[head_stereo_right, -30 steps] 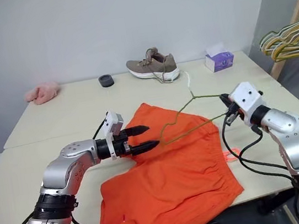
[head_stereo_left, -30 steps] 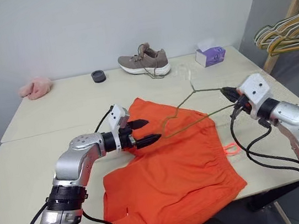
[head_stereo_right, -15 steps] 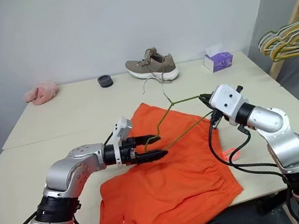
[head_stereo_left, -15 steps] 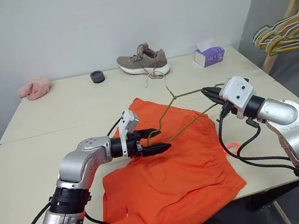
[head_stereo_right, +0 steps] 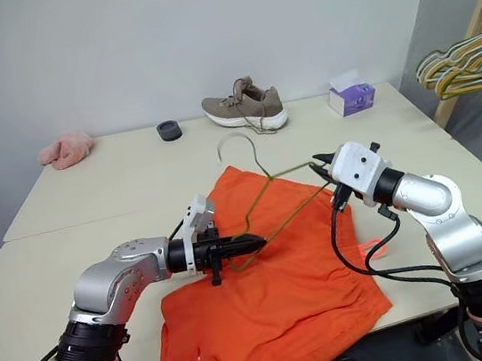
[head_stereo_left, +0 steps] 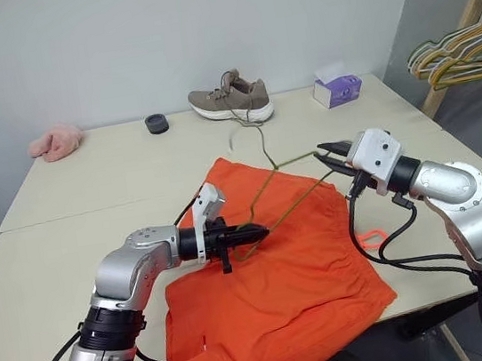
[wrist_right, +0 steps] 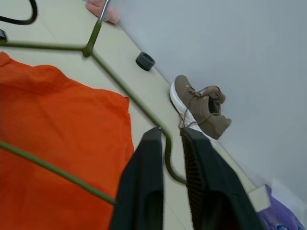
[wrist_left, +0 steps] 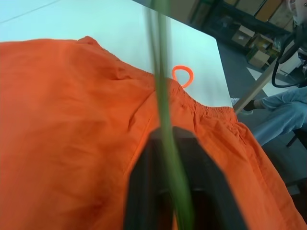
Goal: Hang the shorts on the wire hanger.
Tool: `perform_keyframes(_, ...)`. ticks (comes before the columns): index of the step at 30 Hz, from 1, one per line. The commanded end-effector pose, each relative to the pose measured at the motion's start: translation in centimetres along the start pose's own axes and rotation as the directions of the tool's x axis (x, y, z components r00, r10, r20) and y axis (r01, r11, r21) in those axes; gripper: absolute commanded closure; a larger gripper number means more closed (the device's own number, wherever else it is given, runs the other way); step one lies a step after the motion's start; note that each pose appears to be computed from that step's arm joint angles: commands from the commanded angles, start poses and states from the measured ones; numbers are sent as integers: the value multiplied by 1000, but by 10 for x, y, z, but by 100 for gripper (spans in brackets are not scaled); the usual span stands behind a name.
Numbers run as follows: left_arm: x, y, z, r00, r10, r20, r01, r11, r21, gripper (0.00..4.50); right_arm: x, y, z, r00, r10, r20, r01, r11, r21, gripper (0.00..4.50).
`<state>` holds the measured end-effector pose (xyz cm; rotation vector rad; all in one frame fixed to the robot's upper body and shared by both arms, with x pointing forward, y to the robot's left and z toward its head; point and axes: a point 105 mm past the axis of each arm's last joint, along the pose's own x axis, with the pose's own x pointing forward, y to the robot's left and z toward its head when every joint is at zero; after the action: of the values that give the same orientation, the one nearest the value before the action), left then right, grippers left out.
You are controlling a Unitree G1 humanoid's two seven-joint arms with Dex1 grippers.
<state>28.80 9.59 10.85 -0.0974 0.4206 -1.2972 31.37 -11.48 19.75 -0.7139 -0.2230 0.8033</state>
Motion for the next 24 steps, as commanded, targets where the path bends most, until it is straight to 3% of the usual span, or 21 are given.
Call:
perform_keyframes(1,-2,-5,9,1000,-6,-1,6,997,80,450,-5,3,14,998,52,37,-50,998,-31,243)
perform_keyframes(8,-9,1,8,999,26,-28,-22,990,141,450,-25,-8,7,996,82,-31,-82,997,7,13)
perform_keyframes(13,-14,-8,10,998,-51,-34,55,988,144,450,-33,-4,-16,977,149,-152,-153,988,-10,4)
perform_keyframes(24,-31,-39,16,958,-274,-82,281,954,107,450,-23,10,-43,911,335,-240,-353,935,-36,4)
